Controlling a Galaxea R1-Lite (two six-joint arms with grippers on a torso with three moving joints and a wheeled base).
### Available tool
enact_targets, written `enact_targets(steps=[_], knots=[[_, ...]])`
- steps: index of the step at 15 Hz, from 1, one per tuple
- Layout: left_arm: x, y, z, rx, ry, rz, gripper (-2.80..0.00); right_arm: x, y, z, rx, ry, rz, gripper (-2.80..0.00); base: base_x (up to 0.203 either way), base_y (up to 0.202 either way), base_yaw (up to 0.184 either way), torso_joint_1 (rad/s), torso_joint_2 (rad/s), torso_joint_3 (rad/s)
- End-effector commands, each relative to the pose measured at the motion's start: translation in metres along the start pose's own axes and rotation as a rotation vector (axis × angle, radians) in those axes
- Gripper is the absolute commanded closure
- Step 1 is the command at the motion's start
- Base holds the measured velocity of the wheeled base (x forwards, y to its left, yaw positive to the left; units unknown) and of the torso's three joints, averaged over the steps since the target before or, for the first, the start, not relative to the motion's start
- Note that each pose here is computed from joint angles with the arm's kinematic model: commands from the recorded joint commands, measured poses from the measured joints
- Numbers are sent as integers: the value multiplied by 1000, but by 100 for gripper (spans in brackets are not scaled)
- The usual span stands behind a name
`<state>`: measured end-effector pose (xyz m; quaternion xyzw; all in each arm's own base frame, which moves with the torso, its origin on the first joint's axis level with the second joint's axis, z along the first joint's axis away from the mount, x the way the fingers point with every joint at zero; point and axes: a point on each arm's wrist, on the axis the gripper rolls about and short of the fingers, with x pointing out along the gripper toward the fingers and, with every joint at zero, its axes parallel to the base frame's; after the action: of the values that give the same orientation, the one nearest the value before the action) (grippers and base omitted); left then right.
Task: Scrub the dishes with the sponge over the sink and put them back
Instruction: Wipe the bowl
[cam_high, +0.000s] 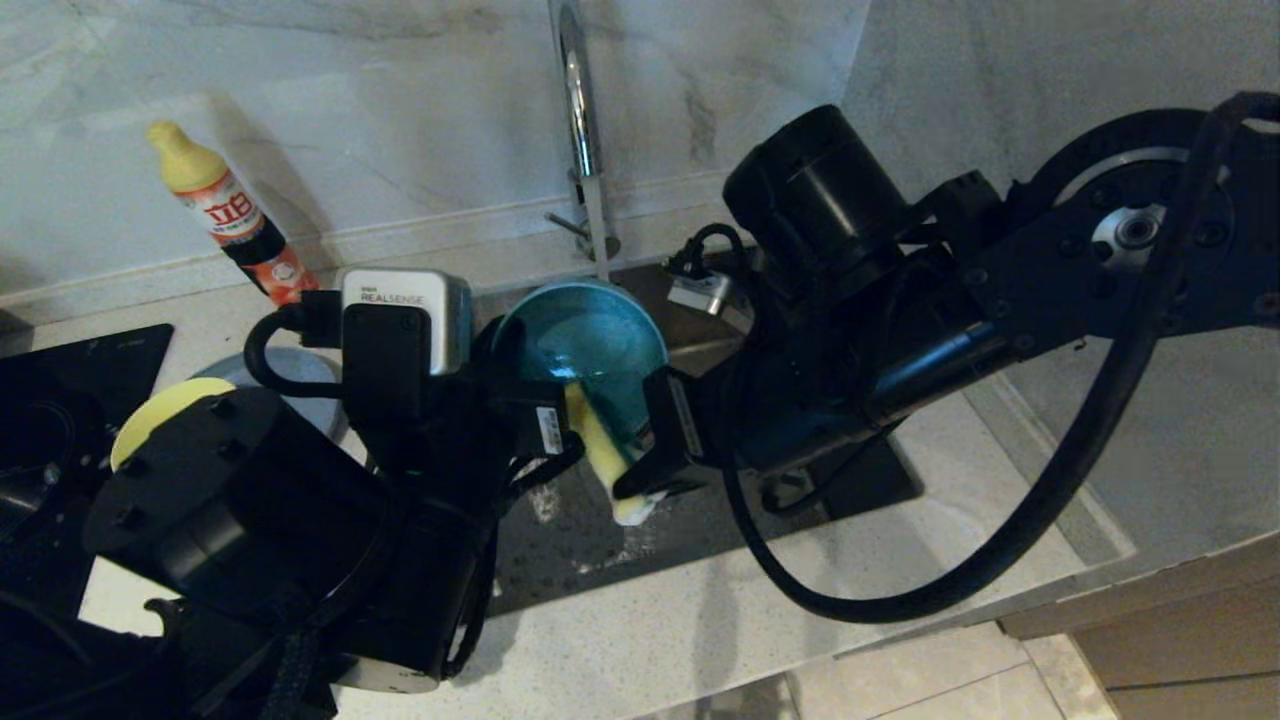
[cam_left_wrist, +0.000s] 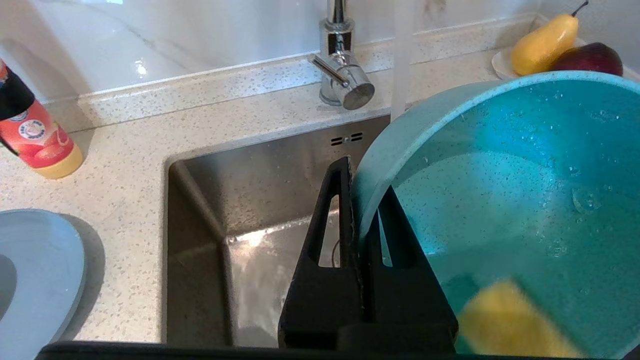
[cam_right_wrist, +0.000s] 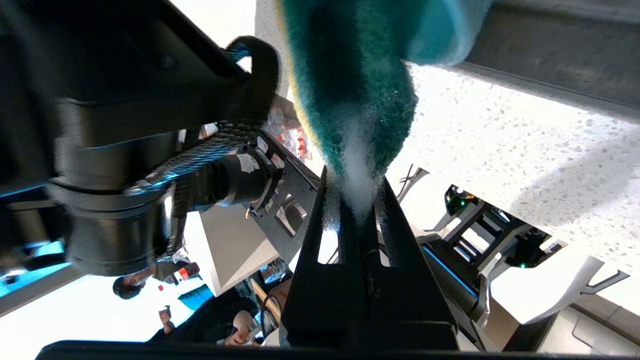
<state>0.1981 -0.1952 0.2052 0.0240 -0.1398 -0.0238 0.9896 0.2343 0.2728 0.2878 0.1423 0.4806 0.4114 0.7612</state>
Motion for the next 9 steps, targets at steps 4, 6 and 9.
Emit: enact_targets(steps=[4,6,9], knots=[[0,0,1,-5,-5,8,0,11,5,-5,-8,31,7,0,0,0,0,0,0,0],[-1,1,0,-2,0,11,0,7,6,-4,-10,19,11,0,0,0,0,0,0,0],[-1,1,1,-3,-1,11,0,-9,0,2,5,-24,5,0,0,0,0,0,0,0]])
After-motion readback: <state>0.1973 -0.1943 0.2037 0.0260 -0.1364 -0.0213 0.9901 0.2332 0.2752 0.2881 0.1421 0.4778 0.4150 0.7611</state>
